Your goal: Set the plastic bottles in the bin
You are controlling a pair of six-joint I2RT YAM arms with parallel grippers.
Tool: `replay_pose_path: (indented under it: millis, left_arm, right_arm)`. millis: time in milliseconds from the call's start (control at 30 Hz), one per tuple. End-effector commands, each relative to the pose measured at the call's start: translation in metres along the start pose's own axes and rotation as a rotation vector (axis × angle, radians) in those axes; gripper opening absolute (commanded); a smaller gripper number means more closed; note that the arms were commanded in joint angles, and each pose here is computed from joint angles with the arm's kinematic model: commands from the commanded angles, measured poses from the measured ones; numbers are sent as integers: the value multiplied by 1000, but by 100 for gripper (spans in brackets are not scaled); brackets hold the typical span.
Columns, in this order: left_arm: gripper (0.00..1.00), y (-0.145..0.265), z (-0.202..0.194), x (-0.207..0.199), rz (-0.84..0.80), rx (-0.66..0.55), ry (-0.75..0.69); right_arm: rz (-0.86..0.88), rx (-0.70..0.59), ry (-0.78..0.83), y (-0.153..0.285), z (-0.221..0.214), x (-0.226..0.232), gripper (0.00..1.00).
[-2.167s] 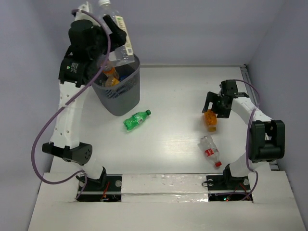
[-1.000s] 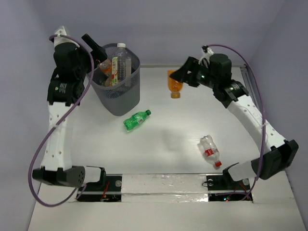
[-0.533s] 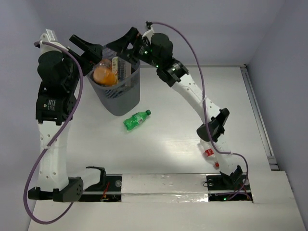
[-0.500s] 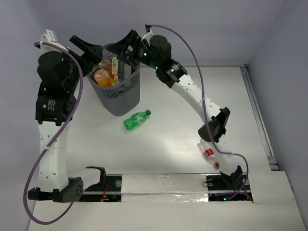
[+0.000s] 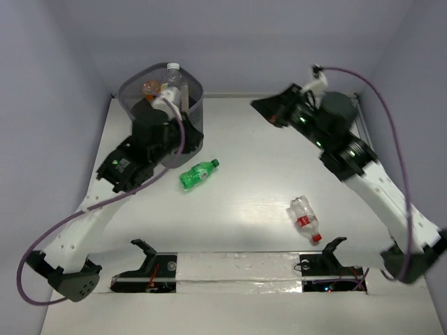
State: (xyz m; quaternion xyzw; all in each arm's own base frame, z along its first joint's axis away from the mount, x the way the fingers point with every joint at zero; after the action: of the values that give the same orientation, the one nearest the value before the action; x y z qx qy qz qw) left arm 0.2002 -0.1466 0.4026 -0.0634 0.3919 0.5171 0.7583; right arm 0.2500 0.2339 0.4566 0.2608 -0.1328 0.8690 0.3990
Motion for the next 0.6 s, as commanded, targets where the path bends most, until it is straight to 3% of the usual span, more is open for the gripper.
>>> replay_pose_path:
  millis: [0,67,167,200,267,300,333,367,400,433,467,500,567]
  left_arm:
    - [8,-24,-42,14,98,97,-139]
    - [6,-45,-74,28,187,187,-194]
    - [7,-69,-97,53,300,229,-242]
    - [19,-74,-101,59,332,228,-260]
    - [41,-86,-108,69,381,250,-317]
    - [64,-90,-108,73,414,236,-342]
    - [64,-96,-111,76,432,242,-362]
    - [78,-101,-111,77,428,243,-390]
    - [86,-104,-114,77,417,262,-402]
    - [87,-112,-119,80,411,295,-433]
    - [87,-115,-121,82,421,311,-447]
    - [87,-119,-123,84,432,324,-459]
    - [88,-128,-128,93,466,350,-479]
  right_arm:
    - [-227,95,133,54,-40,-57,3]
    - [-279,158,124,79,-64,-78,3]
    - [-347,251,90,125,-108,-104,5]
    - [-389,316,73,138,-132,-117,6]
    - [-379,282,30,160,-140,-117,8]
    - [-359,300,8,168,-147,-116,14]
    - [-372,314,-28,173,-159,-122,19]
    - [-356,289,-43,181,-159,-120,24]
    - [-357,293,-58,185,-164,-121,40]
    - [-374,302,-83,191,-172,-125,57]
    - [-375,299,-94,192,-174,-125,58]
    - [-403,312,-97,195,-178,-129,71]
    - [-432,332,-97,200,-182,-132,80]
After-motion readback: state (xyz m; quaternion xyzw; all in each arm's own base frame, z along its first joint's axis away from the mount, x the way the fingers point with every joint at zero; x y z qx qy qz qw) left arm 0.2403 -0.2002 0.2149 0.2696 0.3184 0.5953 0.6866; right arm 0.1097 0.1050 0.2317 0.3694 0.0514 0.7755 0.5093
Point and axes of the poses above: each gripper's point midway between its finger pads, its own y axis back along the fingers, its own x axis along the line the jaws close on, z = x × y, the point moved 9 cm from there along y, back along the fingers, and after that the axes turned 14 degrees about y, right-handed, at the moved point
